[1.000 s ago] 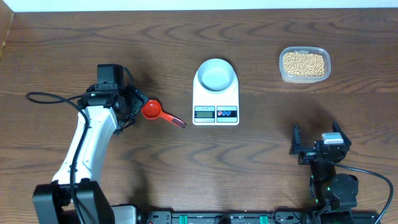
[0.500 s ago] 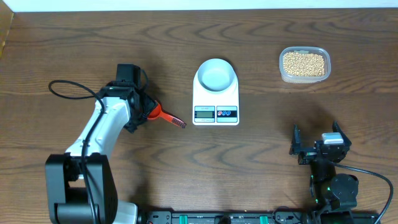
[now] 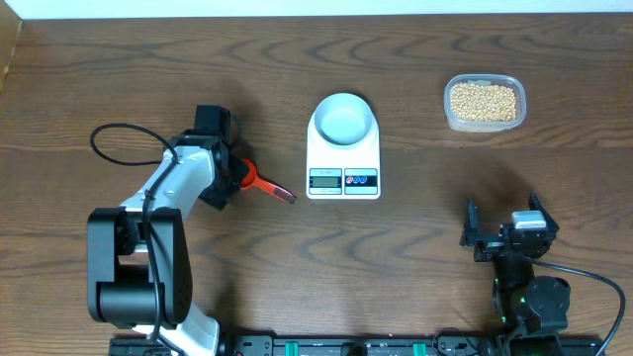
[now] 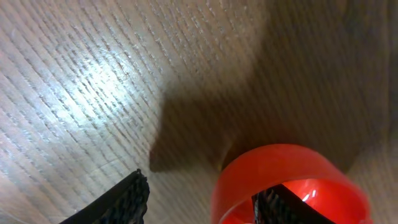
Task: Scoop item into bowl and weigh 50g on scale
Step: 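Lower the left gripper and close it on the red scoop's rim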
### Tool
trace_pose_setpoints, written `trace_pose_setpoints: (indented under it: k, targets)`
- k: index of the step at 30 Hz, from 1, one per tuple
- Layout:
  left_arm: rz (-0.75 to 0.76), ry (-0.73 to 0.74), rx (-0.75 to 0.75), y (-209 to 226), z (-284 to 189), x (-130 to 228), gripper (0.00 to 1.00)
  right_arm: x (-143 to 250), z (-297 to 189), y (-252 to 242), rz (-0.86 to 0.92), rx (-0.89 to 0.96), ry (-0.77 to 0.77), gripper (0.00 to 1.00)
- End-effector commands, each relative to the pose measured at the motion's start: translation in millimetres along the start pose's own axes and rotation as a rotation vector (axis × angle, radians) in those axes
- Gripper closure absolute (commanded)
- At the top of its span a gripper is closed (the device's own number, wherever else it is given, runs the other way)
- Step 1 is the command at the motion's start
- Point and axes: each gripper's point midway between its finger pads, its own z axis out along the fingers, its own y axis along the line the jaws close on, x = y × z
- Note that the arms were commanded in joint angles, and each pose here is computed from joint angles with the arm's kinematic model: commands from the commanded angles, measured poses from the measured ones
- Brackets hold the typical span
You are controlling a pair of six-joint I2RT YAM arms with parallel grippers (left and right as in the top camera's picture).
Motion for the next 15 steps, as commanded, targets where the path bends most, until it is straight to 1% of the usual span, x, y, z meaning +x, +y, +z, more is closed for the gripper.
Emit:
trace_pose_setpoints:
  k: [1, 7, 9, 10, 15]
  targets:
    - [-0.023, -0.034, 0.005, -5.8, -1.0, -9.1, 0.48, 0.1, -0.3, 0.4, -0.011, 0.001, -0.001, 0.01]
    - [-0.005, -0.036, 0.014, -10.5, -0.8, -4.4, 0.51, 0.1, -0.3, 0.4, -0.011, 0.001, -0.001, 0.01]
    - [0.006, -0.034, 0.014, -12.4, -0.7, -0.8, 0.54, 0.1, -0.3, 0.4, -0.011, 0.001, -0.001, 0.01]
    - [0.017, -0.032, 0.014, -14.0, -0.4, 2.5, 0.57, 0.1, -0.3, 0.4, -0.01, 0.001, -0.001, 0.01]
    - [0.025, -0.028, 0.008, -12.9, 1.0, 6.2, 0.61, 0.1, -0.3, 0.4, -0.011, 0.001, -0.001, 0.01]
